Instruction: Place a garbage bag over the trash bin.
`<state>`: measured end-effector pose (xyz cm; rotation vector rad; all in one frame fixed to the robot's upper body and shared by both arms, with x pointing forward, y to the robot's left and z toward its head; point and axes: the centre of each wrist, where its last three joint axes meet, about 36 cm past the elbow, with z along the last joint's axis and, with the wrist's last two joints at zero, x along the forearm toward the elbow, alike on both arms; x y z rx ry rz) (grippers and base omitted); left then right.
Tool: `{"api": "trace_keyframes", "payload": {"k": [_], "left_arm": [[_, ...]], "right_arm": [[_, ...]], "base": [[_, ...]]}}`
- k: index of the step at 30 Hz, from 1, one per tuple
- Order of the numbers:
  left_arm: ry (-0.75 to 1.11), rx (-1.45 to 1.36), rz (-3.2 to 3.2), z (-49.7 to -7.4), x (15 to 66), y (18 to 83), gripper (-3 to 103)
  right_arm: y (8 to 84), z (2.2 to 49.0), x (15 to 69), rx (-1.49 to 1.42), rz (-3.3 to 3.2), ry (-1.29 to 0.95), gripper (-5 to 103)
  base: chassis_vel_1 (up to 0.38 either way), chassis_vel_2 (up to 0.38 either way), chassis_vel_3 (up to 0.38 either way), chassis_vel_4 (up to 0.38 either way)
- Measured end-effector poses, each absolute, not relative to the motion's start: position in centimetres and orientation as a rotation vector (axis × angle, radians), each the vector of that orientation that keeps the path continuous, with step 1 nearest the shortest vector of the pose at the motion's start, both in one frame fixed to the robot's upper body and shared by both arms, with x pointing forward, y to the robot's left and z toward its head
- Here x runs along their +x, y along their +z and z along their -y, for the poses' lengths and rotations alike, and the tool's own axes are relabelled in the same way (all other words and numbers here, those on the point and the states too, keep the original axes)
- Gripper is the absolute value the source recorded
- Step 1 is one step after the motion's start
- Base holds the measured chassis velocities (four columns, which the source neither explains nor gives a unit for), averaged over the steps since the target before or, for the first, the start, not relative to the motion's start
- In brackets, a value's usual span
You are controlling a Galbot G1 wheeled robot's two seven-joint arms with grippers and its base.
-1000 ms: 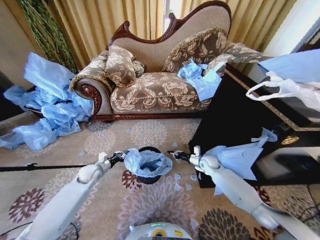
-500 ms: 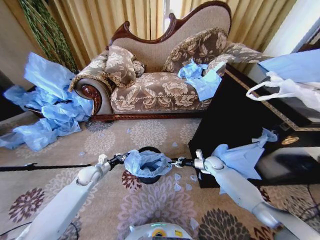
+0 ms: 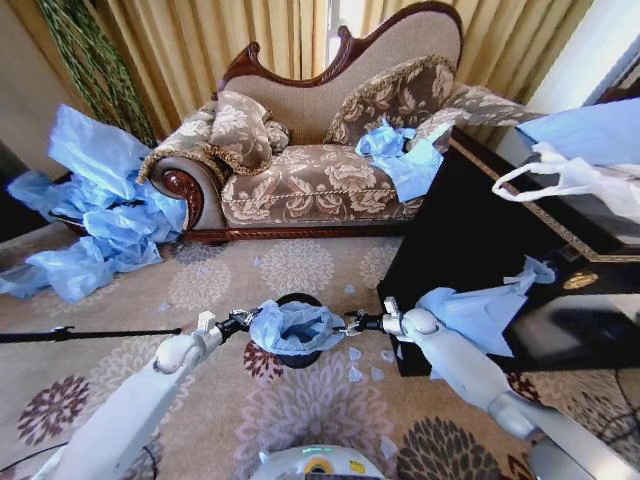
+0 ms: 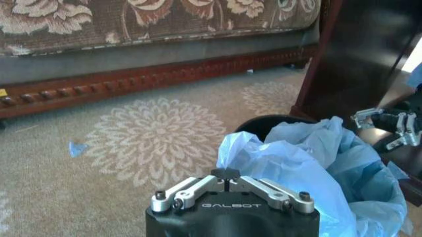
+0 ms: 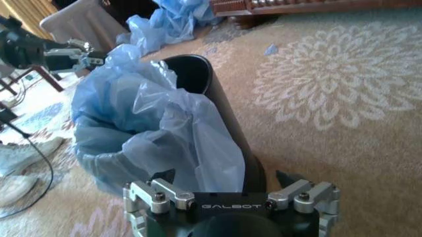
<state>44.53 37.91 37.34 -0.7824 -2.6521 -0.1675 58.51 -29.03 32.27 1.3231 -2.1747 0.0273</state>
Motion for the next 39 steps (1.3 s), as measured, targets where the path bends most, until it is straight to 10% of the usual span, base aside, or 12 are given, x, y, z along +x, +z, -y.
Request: {"api": "trace_keyframes", "payload": {"k": [28, 39], "left_arm": [[-0.160, -0.783, 2.652, -37.6, 44.4, 37.0, 0], [-0.158, -0.766, 2.668, -36.8, 44.0, 36.8, 0]], "right_arm": [[31.8, 26.7, 56.2, 1.238, 2.312, -0.038, 7], [33.7, 25.8, 54.5, 1.128, 2.429, -0.062, 0]], "base": [[0.000, 0.000, 0.000, 0.000], [0.000, 0.000, 0.000, 0.000]]}}
